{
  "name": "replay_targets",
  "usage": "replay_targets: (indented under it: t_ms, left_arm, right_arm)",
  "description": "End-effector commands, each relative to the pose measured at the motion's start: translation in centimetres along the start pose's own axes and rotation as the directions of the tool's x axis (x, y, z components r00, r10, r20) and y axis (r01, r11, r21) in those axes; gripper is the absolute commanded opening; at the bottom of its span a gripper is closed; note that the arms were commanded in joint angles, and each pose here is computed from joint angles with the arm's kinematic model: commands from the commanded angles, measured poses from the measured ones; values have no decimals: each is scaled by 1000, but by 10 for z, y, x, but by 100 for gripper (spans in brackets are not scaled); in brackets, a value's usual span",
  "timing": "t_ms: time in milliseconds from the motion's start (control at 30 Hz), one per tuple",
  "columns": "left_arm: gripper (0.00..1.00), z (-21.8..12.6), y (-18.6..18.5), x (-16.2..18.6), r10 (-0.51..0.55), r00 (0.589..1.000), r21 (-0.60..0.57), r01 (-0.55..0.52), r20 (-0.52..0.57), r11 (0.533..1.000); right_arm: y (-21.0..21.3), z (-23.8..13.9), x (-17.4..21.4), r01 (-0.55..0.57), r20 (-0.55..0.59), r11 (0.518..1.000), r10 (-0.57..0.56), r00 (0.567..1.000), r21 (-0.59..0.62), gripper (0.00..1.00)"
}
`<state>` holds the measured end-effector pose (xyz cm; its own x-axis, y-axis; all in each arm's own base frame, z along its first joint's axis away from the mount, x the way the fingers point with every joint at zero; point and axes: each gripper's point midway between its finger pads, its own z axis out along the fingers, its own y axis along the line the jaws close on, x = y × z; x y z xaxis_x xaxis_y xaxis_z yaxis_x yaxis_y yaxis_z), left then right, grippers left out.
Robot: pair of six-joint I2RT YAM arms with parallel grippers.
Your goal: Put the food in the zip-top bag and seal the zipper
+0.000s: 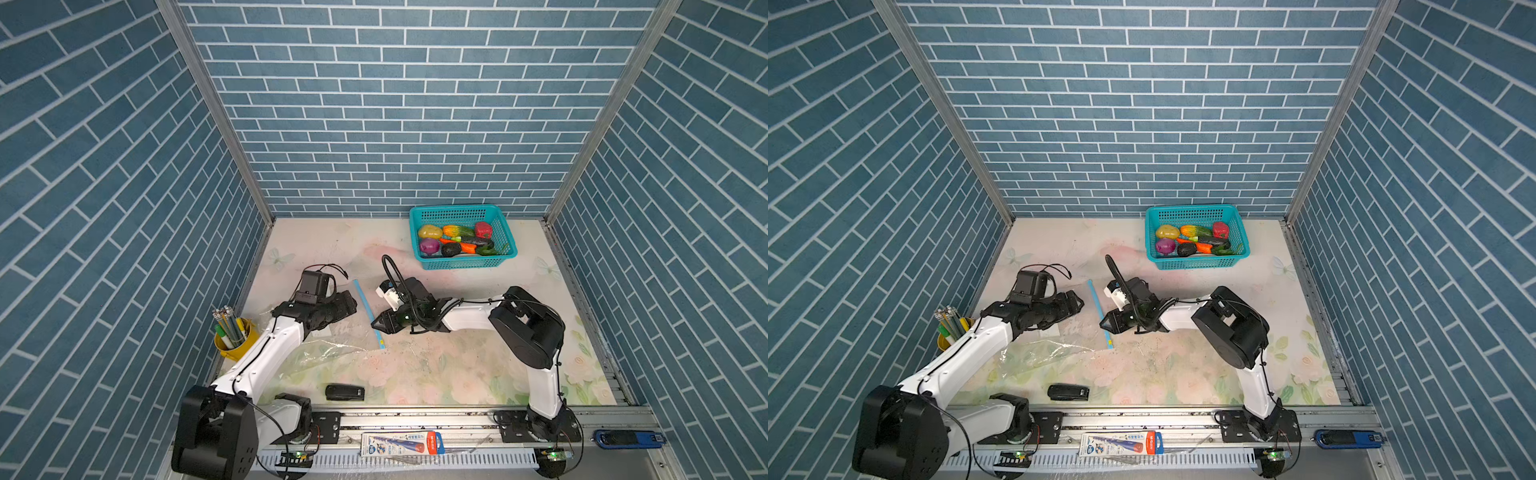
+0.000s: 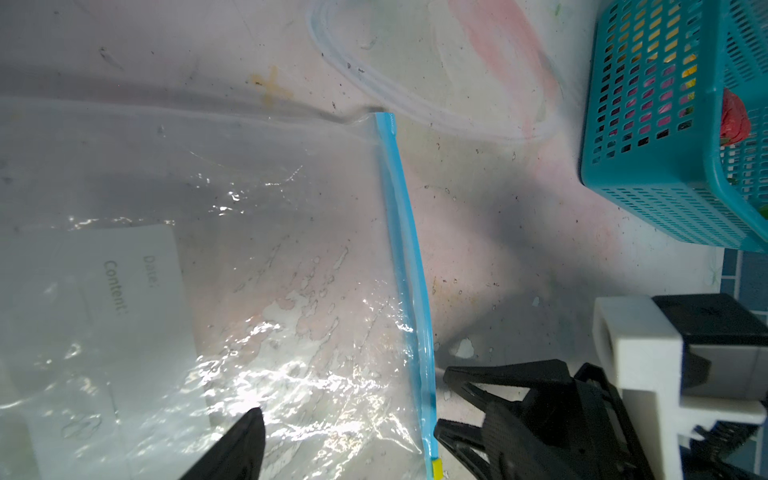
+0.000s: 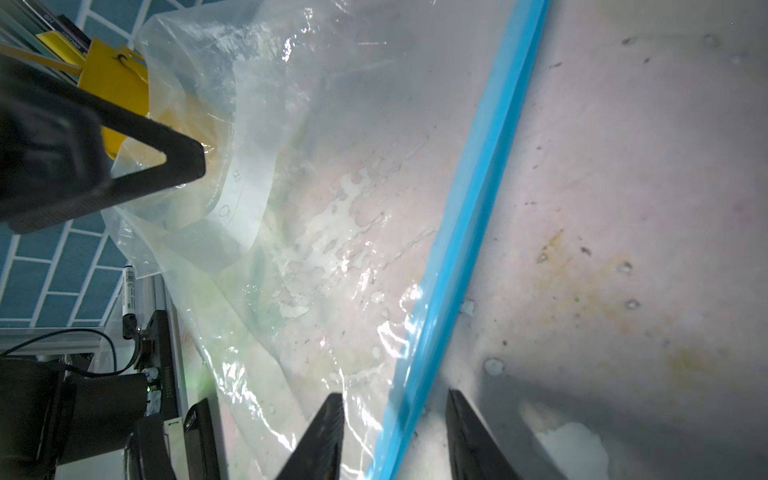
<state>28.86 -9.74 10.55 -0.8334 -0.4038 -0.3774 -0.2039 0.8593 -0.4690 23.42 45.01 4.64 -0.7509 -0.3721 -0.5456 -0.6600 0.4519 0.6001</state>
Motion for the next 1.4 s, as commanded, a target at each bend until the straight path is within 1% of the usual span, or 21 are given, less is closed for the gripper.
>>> replay_targets:
  t_ms: [0,267,400,533,700,800,900,1033,1067,1133,1267,1333,1367]
  left_arm:
    - [84,2,3,1,-8,1000,-5,8,0,1000]
    - [84,10,11,10,-20,1000,-13,19,-16,1000]
    - [84,13,12,12,-23,999,-11,23,-25,1000]
    - [84,15,12,12,-23,999,-9,22,-27,1000]
    - [84,17,10,12,-27,999,-3,27,-33,1000]
    - [84,17,7,10,-30,999,8,30,-31,1000]
    - [84,16,1,7,-31,999,28,32,-30,999]
    - [84,12,-6,7,-33,999,44,35,-43,998]
    - [84,8,-15,0,-27,999,65,29,-27,997]
    - [83,5,-20,-2,-22,999,73,23,-24,997]
    - [83,2,-32,-5,-1,1000,101,4,-28,995]
    - [80,1,-39,-7,7,999,130,-3,-31,992]
    - [78,1,-42,-8,10,999,138,-5,-34,990]
  right_arm:
    - [15,6,-20,12,33,997,-9,999,-76,38]
    - [10,13,-20,-10,26,995,12,1000,-100,30]
    - [9,15,-21,-15,24,994,18,1000,-110,22]
    - [11,12,-22,-7,34,994,11,999,-111,14]
    - [12,7,-24,14,57,995,-8,998,-103,9]
    - [13,5,-25,23,66,995,-16,998,-101,3]
    - [12,3,-27,36,84,996,-29,996,-79,1]
    - [13,-3,-30,108,151,994,-102,983,-34,0]
    - [12,-5,-32,127,171,992,-122,978,-20,0]
    - [11,-5,-32,157,202,988,-153,967,-1,0]
    - [10,-5,-33,204,231,978,-210,950,49,0]
    - [10,-8,-37,251,275,964,-267,924,92,0]
    - [13,-11,-38,297,306,947,-320,897,121,0]
